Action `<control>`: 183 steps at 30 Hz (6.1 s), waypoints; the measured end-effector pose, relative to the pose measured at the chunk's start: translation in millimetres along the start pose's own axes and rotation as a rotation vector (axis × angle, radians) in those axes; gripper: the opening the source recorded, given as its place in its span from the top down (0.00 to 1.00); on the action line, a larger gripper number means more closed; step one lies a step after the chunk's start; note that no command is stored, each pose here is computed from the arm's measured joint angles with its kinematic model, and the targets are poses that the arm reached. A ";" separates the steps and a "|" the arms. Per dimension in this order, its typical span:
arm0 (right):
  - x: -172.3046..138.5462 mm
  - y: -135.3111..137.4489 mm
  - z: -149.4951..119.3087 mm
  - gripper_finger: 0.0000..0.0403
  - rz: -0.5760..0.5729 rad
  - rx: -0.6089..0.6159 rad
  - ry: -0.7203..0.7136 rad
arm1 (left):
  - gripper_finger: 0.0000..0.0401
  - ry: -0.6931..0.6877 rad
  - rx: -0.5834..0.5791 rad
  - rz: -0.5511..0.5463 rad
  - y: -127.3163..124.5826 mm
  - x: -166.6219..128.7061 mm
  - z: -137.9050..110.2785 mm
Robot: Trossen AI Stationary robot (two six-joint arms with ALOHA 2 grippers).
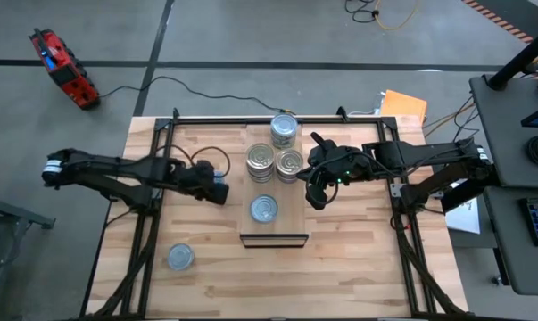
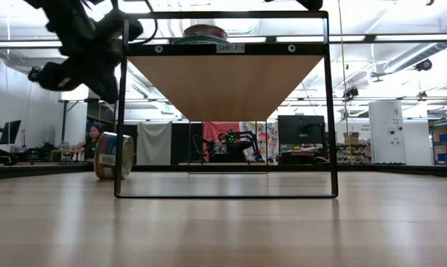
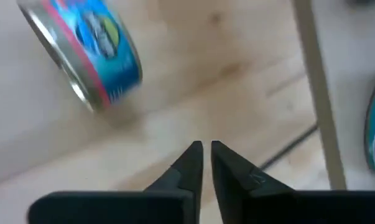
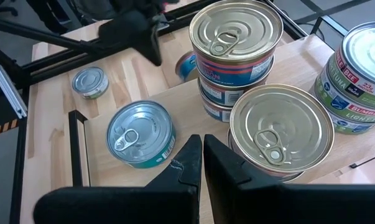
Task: Stack canned seafood by type on shelf
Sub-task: Stack the blue-pink tuna can on top of the blue-pink tuna can on the shelf aligned with the other blue-pink tuna can
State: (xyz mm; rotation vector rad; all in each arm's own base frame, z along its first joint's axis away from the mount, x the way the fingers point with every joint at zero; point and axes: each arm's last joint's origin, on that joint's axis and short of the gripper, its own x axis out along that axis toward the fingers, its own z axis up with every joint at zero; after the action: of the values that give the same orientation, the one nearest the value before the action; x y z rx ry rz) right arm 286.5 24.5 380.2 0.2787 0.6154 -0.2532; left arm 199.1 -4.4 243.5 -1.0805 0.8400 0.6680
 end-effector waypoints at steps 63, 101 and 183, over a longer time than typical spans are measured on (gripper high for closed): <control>0.0 0.2 -0.1 0.98 0.008 -0.056 0.004 | 0.58 -0.104 -0.008 0.506 3.8 64.9 35.3; -42.7 39.9 29.0 0.75 0.161 -0.403 -0.266 | 0.58 -0.535 1.272 0.010 -184.8 -168.9 -28.7; 25.4 8.9 -3.0 0.54 -0.560 -0.923 0.143 | 0.42 -0.518 1.173 0.156 -201.8 -170.8 -31.6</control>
State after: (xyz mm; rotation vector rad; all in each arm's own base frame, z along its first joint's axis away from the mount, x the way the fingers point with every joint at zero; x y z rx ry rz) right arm 307.7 30.0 364.3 -0.7829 0.8813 -0.4573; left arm 264.6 -113.4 477.5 0.2169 0.6799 0.4208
